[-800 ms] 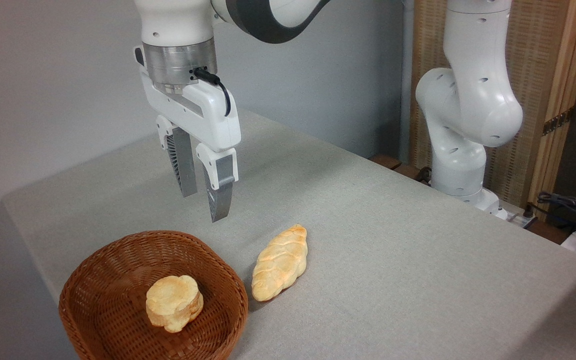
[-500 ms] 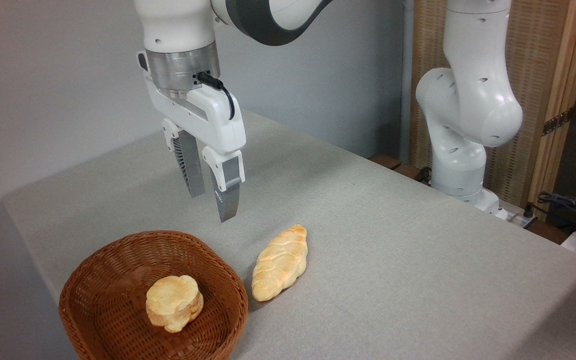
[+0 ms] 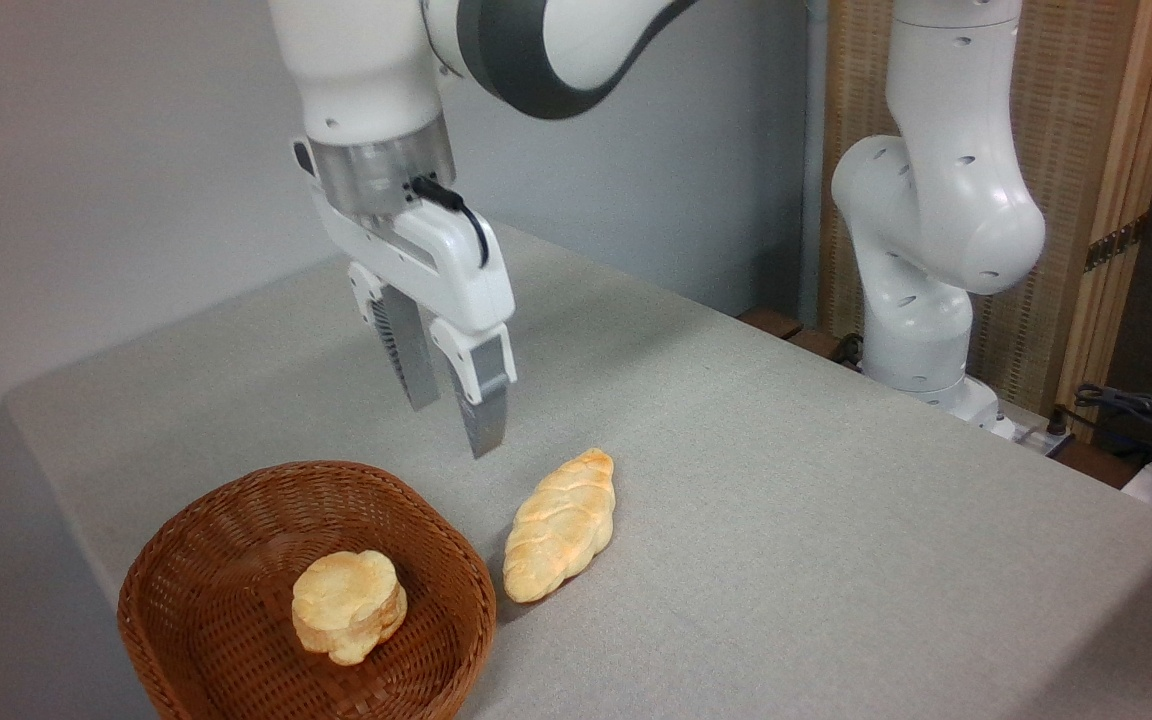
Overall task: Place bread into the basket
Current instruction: 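Lower the open gripper down onto the elongated golden bread roll, then close the gripper around the middle of the elongated bread roll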
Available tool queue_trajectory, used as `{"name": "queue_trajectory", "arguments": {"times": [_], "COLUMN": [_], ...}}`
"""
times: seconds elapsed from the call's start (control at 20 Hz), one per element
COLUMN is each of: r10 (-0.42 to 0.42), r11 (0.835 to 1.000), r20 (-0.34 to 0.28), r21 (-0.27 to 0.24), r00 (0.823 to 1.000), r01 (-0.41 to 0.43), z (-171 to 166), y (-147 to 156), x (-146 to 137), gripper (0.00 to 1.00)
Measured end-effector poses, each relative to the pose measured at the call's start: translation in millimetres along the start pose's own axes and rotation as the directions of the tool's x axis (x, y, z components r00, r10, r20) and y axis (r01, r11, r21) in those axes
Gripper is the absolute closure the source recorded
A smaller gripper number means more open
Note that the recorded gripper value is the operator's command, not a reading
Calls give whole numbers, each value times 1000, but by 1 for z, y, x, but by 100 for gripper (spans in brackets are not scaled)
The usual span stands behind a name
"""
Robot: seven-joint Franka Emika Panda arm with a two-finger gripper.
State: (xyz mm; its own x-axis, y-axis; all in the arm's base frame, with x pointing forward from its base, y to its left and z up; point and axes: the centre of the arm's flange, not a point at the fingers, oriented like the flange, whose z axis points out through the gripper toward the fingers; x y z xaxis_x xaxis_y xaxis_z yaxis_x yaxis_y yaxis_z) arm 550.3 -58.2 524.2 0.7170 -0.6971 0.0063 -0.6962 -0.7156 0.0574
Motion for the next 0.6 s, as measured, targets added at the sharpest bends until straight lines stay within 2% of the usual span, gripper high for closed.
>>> {"name": "queue_trajectory", "arguments": {"times": [0.2,0.35,0.6], "r10": [-55,-67,-85], "r11": [998,995,993], "r20": [39,72,85], "r21": [-38,-66,-69], "r00": [998,995,993], "r01": [57,72,91], "z": [25,46,74], "y": [-18,-18,-25], "x": [-27,-38,-44], "gripper": [0,0,0]}}
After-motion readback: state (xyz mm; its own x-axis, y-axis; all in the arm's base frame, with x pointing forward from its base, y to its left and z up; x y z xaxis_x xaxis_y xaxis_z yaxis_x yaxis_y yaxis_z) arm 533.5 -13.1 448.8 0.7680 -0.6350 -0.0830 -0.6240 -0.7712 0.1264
